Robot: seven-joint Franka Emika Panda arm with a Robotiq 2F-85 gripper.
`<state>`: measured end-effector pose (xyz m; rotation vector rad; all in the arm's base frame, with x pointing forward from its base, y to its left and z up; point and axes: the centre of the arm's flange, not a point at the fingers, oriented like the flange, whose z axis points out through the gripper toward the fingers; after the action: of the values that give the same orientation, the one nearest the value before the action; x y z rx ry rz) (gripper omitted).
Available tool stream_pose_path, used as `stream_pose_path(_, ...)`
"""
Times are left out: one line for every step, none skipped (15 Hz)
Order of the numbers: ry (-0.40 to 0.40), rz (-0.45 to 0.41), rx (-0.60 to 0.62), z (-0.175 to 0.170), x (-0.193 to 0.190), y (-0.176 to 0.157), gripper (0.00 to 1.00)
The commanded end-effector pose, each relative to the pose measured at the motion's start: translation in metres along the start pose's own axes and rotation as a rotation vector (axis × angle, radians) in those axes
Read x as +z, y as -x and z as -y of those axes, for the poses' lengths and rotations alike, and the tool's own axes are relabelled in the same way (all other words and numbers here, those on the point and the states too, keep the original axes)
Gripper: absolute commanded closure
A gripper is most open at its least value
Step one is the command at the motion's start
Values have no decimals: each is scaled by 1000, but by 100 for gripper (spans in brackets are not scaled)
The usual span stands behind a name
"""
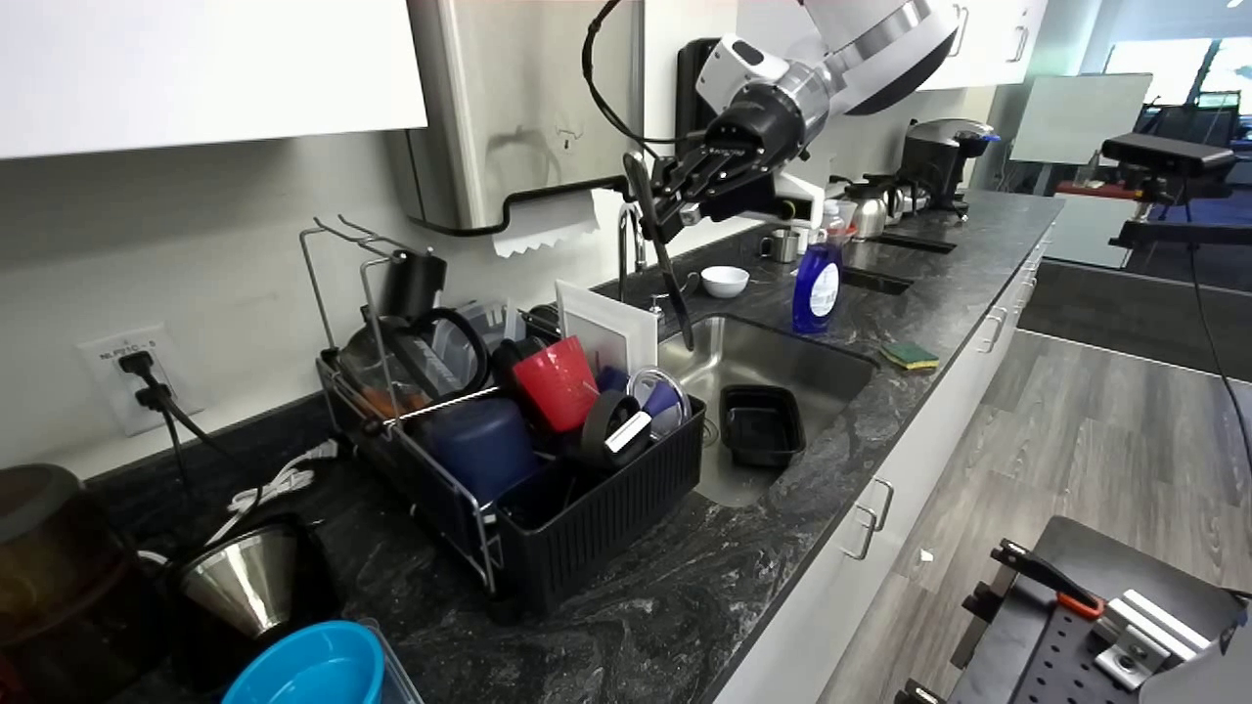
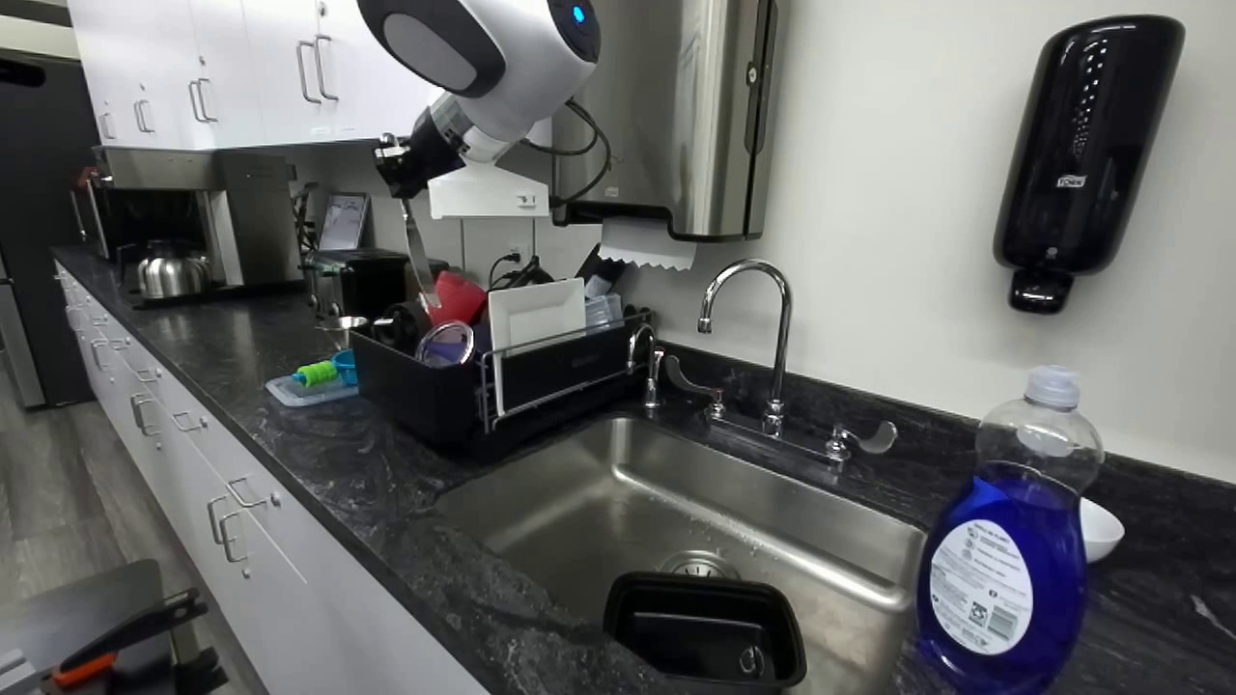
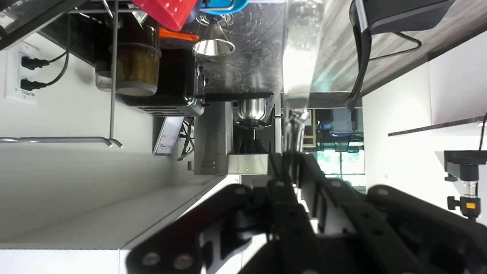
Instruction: Pick the knife in the sink and put it in the rack
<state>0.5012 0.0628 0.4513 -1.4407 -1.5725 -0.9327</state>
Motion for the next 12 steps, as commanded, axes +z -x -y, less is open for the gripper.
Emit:
stream_pose_path(10, -38, -21, 6, 8, 5, 96)
stream_pose_path(11, -43, -17, 6, 9, 7, 96)
stream_pose_path(16, -44, -9, 6, 10, 10, 96)
stream_pose_path(22, -47, 1, 6, 11, 13, 96)
stream_pose_path(23, -49, 10, 6, 12, 16, 96)
stream_pose_path(27, -52, 19, 7, 13, 20, 96)
stream_pose_path(28, -52, 27, 7, 15, 23, 96)
stream_pose_path(32, -49, 34, 7, 16, 27, 96)
stream_pose_path(37, -46, 41, 6, 17, 31, 96)
stream_pose_path(41, -43, 48, 6, 17, 34, 96)
stream_pose_path(47, -38, 54, 5, 18, 38, 96)
stream_pose_path(54, -34, 59, 4, 19, 41, 96)
